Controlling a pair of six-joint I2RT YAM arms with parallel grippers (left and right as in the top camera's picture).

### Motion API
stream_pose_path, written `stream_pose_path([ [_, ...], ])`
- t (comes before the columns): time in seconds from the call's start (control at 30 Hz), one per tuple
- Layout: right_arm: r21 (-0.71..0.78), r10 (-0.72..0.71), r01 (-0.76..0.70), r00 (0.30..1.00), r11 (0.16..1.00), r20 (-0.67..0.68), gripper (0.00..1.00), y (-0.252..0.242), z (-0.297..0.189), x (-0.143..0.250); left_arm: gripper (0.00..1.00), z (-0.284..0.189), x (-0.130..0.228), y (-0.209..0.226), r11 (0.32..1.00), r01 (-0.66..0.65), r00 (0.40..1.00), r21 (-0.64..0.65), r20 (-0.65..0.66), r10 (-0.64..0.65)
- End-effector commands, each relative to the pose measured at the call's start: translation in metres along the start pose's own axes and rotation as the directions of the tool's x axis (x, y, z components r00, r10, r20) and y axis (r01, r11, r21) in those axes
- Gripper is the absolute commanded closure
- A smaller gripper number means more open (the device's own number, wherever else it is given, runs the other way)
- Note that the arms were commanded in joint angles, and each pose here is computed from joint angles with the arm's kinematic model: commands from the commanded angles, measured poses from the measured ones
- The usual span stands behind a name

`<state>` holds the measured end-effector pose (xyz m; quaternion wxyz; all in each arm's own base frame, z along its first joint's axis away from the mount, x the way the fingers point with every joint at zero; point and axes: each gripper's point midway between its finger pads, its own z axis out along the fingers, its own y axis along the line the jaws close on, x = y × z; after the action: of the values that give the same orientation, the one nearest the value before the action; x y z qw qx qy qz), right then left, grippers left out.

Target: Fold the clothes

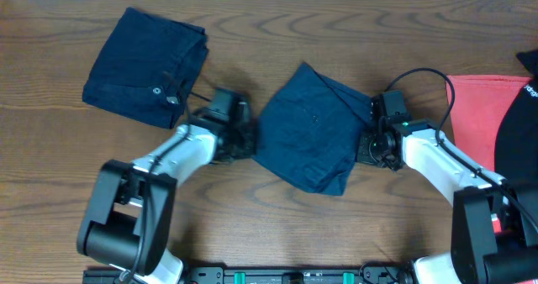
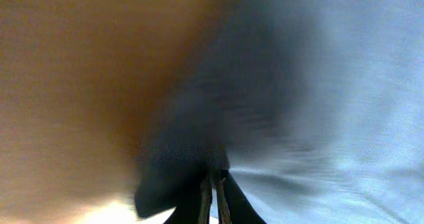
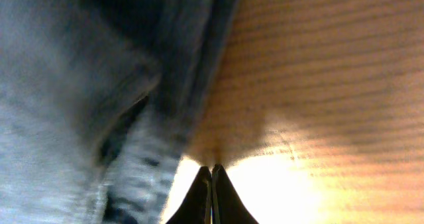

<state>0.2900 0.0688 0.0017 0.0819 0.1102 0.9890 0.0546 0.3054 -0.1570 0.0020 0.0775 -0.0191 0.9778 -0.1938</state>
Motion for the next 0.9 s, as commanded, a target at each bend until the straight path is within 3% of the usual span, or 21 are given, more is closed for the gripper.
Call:
stream_pose_path([
  [0.0,-0.063,-0.060,0.066,0.993,0.996,0.099,0.99,0.015,-0.030,-0.014,0.89,-0.019,-0.021,0.012,1.000,-0.025,0.999,0.003,0.022,0.025],
  [0.13,-0.177,-0.188,0.238,0.947,0.955,0.260,0.99,0.044,-0.071,-0.030,0.83,-0.047,-0.021,-0.009,0.994,-0.021,1.000,0.106,-0.003,0.022],
  [0.27,-0.194,-0.191,0.285,0.898,0.939,0.397,0.99,0.055,-0.096,-0.052,0.83,-0.067,-0.013,-0.031,0.986,-0.068,0.998,0.152,0.015,0.066],
  [0.37,-0.198,-0.188,0.293,0.886,0.935,0.423,0.99,0.059,-0.092,-0.060,0.74,-0.074,-0.010,-0.046,0.979,-0.115,0.993,0.167,0.037,0.110],
  [0.6,-0.152,-0.194,0.262,0.912,0.953,0.361,0.99,0.052,-0.028,-0.068,0.68,-0.064,-0.001,-0.056,0.976,-0.168,0.986,0.136,0.025,0.166],
  [0.87,-0.178,-0.186,0.211,0.972,0.961,0.147,0.99,0.043,0.024,-0.030,0.67,-0.059,0.011,-0.065,0.969,-0.202,0.979,0.141,0.002,0.204],
])
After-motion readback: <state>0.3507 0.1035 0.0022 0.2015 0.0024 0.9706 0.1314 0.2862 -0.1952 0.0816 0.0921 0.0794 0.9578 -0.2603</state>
